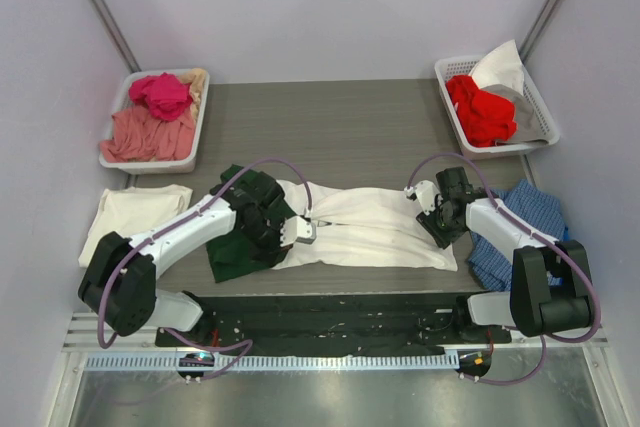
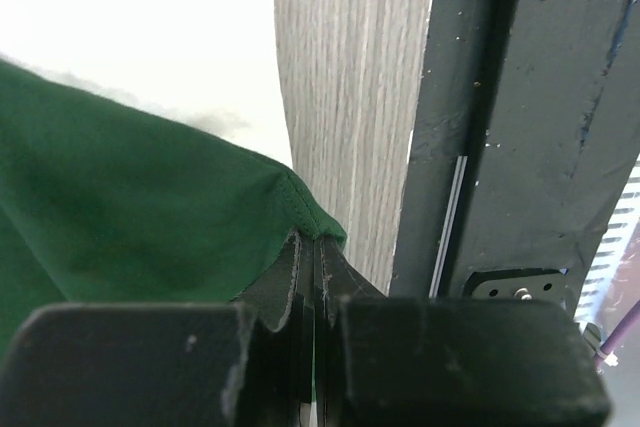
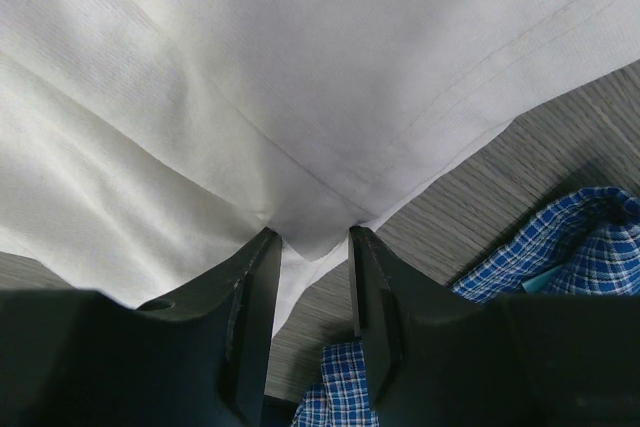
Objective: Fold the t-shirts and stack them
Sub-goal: Fold the other side of the tshirt into a rectangle
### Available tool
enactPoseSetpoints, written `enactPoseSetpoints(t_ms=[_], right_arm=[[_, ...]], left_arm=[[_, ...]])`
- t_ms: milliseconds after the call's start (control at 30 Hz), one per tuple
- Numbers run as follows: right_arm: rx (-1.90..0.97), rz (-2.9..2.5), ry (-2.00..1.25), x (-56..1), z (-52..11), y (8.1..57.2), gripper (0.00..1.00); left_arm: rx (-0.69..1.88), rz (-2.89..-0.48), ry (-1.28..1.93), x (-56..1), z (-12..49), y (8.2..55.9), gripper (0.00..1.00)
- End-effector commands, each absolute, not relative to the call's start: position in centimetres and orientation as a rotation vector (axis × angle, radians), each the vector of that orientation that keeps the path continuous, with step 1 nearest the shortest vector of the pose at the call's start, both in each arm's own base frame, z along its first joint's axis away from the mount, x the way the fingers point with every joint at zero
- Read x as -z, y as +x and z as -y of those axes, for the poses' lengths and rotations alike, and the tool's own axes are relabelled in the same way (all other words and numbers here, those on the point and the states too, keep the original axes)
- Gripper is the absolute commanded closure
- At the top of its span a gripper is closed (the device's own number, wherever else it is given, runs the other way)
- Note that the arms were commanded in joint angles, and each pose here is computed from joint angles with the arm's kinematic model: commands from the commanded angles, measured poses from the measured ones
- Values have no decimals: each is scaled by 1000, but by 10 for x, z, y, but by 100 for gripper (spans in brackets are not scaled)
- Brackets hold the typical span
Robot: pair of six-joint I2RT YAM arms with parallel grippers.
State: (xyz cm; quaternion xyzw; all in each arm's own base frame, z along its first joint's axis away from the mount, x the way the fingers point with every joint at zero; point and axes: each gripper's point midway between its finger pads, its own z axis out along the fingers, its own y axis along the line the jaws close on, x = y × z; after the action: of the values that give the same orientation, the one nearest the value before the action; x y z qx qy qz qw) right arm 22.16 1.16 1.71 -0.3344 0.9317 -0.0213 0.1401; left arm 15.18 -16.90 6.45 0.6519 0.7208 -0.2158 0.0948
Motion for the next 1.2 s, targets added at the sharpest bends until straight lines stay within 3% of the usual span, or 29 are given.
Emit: enactPoseSetpoints(t_ms=[0,133,167,267,533,600,800,867,1000,1033,1167], right_arm=[[70,-2711,-972,-6,-10,219,58],[70,-2710,-974,-6,-11,219,58],[71,-2708,-971,-7,-11,219,58],[71,-2707,-975,-7,-11,219,58],[70,-2711,-976,-6,-11,220,58],[71,-2709,-978,-6,-11,221,58],[133,-2671,-947,-15,-6,232,58],[158,-2635,-923,-23,-6,241,58],[193,-2565,-883,-43,-6,258,49],[197,-2550,-875,-48,-6,262,38],[202,-2461,-839,-76,-11,285,27]], left_arm=[[649,-2110,1904,-73,182,156,100],[665,-2101,1901,-76,191,159,98],[670,-2104,1903,-76,193,159,91],[671,-2110,1907,-74,195,157,91],[653,-2039,1879,-91,199,156,78],[625,-2025,1871,-98,196,157,66],[365,-1907,1770,-111,188,192,61],[240,-1886,1723,-105,183,210,47],[138,-1910,1630,-100,173,235,33],[125,-1933,1626,-94,170,238,28],[37,-1983,1490,-92,154,268,20]])
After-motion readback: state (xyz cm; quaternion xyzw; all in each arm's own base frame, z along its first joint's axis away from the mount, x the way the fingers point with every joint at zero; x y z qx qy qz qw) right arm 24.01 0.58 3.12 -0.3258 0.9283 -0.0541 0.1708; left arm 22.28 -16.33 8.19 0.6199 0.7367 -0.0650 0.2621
